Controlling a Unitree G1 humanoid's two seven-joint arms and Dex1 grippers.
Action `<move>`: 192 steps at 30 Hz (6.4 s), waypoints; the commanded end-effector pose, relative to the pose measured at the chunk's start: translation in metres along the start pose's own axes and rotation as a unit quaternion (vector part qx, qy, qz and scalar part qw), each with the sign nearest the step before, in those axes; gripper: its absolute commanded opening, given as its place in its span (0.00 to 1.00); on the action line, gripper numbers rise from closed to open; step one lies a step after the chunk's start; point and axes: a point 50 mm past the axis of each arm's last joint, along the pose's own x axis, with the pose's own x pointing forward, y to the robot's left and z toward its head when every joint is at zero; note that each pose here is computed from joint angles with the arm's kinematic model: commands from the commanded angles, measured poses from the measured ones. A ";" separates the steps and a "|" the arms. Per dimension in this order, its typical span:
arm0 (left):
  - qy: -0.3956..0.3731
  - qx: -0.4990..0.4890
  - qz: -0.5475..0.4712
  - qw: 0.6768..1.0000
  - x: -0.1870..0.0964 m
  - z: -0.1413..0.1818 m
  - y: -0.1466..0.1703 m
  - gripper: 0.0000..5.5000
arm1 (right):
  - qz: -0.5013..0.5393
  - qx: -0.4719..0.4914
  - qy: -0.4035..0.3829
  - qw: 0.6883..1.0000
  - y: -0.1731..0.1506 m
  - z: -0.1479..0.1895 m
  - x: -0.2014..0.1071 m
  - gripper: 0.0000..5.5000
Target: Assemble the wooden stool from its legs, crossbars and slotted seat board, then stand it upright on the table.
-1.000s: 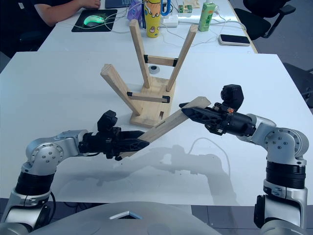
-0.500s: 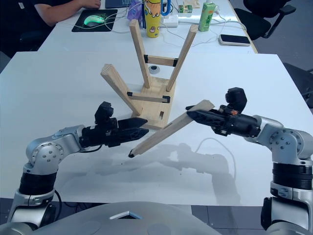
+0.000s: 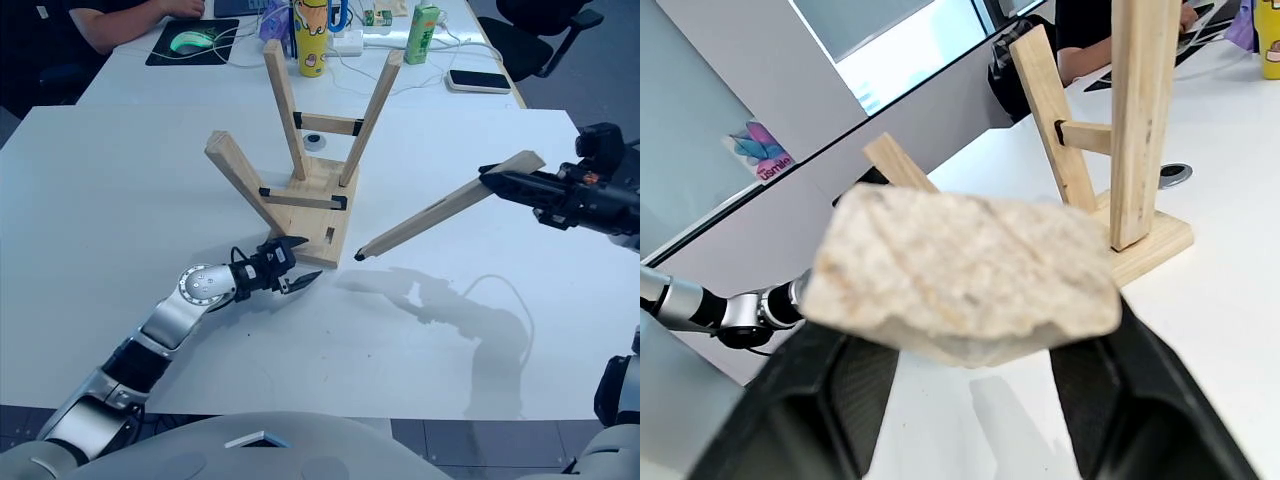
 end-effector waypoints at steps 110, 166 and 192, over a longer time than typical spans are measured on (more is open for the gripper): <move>0.184 -0.100 -0.018 0.978 0.000 -0.077 -0.021 0.65 | 0.053 -0.233 0.219 0.946 -0.029 -0.093 0.230 0.37; -0.025 -0.259 0.273 0.926 -0.045 -0.018 -0.032 0.65 | 0.061 -0.175 0.202 0.962 0.025 -0.078 0.191 0.37; 0.149 -0.307 0.241 0.908 -0.029 -0.058 -0.051 0.43 | 0.048 -0.184 0.196 0.962 0.019 -0.073 0.194 0.59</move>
